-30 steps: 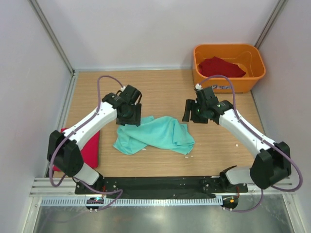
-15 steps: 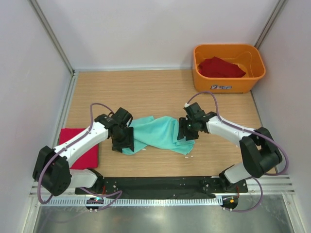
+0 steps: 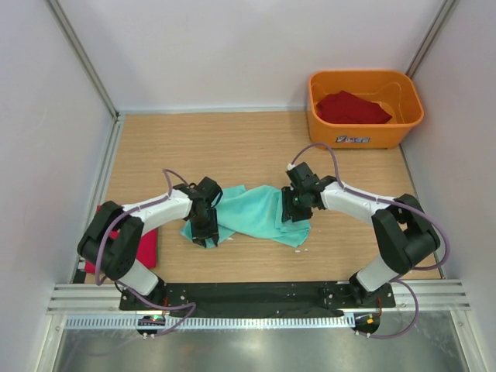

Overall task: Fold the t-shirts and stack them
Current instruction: Flatten the tshirt out

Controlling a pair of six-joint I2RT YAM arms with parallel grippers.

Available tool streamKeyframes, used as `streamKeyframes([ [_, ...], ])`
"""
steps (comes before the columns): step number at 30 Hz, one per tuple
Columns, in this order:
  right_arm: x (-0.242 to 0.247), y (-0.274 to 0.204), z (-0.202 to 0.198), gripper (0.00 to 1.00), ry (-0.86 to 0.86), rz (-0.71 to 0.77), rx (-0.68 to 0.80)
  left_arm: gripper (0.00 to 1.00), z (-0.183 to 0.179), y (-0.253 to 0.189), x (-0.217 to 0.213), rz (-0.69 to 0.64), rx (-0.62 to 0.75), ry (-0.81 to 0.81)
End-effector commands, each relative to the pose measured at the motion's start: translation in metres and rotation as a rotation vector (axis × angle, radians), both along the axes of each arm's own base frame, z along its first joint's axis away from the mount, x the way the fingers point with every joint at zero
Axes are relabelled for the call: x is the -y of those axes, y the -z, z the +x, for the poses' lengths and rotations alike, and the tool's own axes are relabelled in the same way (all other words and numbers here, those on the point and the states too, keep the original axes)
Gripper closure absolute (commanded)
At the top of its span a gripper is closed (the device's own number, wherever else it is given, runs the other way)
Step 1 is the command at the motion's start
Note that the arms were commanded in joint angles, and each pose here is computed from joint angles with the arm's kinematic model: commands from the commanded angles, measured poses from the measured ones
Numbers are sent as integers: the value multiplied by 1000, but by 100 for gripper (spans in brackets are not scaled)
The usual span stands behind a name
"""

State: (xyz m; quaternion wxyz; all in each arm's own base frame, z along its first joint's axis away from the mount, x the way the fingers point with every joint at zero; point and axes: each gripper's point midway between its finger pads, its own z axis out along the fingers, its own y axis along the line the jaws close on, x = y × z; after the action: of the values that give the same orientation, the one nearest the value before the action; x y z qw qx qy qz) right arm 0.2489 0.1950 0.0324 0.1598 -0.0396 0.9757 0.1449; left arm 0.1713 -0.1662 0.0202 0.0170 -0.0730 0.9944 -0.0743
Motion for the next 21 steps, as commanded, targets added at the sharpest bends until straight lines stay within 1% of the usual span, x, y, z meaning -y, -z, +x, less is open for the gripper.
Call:
streamKeyframes([
  [1,0,-5,13,55,0,-36,43,60,9,9,4,2,30,-2],
  [2,1,-5,13,59,2,-43,44,66,9,11,4,0,30,0],
  [4,3,-7,15,62,6,-48,58,73,8,11,2,6,33,1],
  [5,5,-7,16,69,7,-57,67,81,9,10,2,6,41,3],
  [6,5,-10,17,76,5,-57,78,86,10,9,0,15,47,5],
  [7,7,-12,15,85,3,-66,73,94,13,4,-1,18,66,4],
  [8,14,-18,24,95,29,-107,108,100,17,-3,0,17,87,2],
  [9,17,-27,25,98,36,-115,125,100,17,-10,-6,41,99,-3],
  [11,27,-41,21,99,40,-156,125,100,30,-41,-10,43,201,-18],
  [12,30,-65,26,99,49,-150,184,100,27,-52,-21,85,218,-10],
  [13,37,-73,19,98,45,-174,174,100,30,-75,-24,67,285,-14],
  [14,40,-91,20,99,48,-171,207,100,37,-98,-25,57,344,-16],
  [15,48,-110,17,99,57,-179,253,100,33,-112,-36,88,370,-4],
  [16,58,-119,6,99,57,-202,242,100,32,-128,-39,76,415,0],
  [18,66,-145,-2,99,70,-194,279,100,29,-177,-44,4,555,-1],
  [19,78,-161,-15,99,88,-192,305,100,27,-192,-47,-18,606,11],
  [20,81,-176,-18,99,109,-176,333,100,22,-215,-51,-61,684,5],
  [21,87,-186,-24,98,125,-166,353,100,18,-234,-54,-84,733,4],
])
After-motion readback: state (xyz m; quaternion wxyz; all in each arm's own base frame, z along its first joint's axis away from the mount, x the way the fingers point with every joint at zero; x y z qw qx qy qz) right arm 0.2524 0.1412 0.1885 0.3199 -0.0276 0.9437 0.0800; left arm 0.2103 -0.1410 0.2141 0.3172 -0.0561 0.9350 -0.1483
